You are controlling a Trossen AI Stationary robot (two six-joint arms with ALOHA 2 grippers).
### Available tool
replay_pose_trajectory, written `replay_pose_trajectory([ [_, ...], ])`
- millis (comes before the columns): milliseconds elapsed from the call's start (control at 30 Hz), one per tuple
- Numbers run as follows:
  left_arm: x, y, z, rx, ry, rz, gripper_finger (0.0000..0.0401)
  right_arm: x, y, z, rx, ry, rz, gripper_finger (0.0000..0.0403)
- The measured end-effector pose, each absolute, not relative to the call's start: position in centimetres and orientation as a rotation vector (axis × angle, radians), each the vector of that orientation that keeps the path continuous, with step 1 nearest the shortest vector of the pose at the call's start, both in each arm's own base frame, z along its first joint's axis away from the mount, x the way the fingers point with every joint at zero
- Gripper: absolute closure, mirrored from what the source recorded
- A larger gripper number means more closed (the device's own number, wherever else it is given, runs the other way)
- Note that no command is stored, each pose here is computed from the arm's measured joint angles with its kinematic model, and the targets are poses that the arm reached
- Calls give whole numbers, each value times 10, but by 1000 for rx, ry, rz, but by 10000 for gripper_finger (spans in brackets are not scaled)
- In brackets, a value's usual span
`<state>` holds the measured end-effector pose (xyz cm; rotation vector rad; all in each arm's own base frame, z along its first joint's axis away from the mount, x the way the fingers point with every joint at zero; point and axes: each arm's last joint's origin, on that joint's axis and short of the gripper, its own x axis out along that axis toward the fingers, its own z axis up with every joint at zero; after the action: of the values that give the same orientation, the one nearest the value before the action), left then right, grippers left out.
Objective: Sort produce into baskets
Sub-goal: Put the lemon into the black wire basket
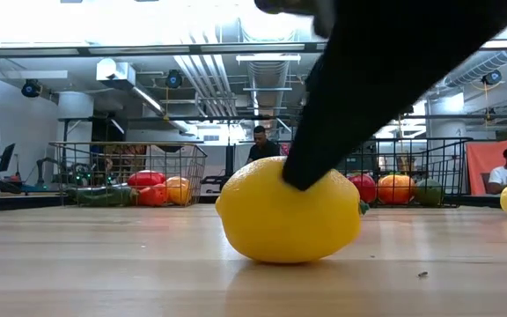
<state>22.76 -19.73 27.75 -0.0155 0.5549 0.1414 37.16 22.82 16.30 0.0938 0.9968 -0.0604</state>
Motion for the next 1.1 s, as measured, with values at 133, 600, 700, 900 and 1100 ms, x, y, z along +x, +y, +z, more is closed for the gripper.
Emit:
replay_pose_trajectory([
  [133,231,-201,270,0,569,147,196,376,226,155,113,1013,-48,39],
  [600,233,-203,266,4,577,150,196,381,222,146,115,1030,-38,46],
  [700,233,-203,266,6,576,150,196,381,222,145,123,1040,-28,69],
  [900,233,-203,266,11,575,151,196,382,221,145,121,1044,-25,136],
  [1100,233,-202,266,23,557,180,196,381,218,148,111,1052,-22,185],
])
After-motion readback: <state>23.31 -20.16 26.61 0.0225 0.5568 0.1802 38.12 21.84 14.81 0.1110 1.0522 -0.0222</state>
